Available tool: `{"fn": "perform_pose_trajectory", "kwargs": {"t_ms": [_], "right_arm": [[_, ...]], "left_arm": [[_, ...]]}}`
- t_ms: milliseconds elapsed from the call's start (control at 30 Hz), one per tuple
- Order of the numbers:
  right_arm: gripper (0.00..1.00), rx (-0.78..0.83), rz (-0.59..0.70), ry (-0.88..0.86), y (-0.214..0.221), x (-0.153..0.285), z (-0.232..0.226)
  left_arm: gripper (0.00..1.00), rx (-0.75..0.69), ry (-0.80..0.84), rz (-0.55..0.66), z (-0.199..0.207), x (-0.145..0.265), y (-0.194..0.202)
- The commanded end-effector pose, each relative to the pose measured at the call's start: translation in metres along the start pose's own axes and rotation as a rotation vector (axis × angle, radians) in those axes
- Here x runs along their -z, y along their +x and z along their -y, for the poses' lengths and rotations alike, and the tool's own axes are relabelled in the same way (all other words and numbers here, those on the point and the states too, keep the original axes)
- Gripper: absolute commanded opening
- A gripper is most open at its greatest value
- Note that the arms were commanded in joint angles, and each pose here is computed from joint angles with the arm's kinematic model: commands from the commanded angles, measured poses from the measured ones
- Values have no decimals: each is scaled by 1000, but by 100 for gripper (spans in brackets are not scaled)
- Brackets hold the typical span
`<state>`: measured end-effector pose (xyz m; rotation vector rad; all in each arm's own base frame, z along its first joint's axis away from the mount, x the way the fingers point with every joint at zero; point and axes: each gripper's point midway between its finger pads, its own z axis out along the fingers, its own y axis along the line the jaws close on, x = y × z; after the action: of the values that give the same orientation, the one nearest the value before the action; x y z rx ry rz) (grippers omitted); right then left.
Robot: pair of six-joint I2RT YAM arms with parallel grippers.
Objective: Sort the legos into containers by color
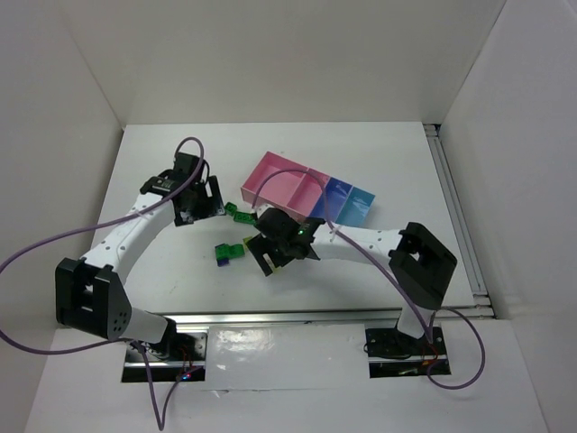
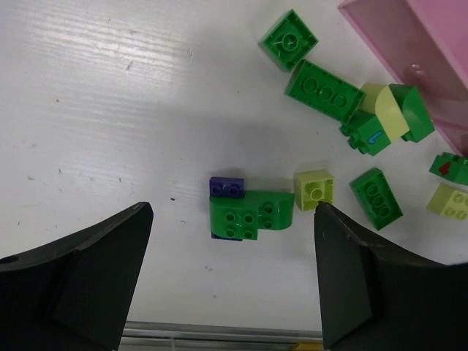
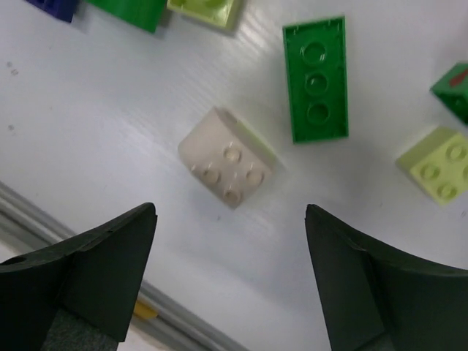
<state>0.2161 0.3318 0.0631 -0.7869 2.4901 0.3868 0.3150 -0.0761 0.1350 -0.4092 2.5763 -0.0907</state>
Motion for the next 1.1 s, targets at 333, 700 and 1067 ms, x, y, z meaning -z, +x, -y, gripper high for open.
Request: {"fn": "perform_pose_trajectory", "kwargs": {"t_ms": [333, 700, 1067], "right_arm": [[65, 147, 22, 26, -34, -34, 4], [27, 92, 76, 44, -54, -16, 7], [27, -288, 55, -402, -88, 65, 42]], "left_arm": [[93, 6, 66, 61, 7, 10, -23], [93, -26, 113, 48, 20, 8, -30], [89, -471, 703, 129, 109, 62, -8]]}}
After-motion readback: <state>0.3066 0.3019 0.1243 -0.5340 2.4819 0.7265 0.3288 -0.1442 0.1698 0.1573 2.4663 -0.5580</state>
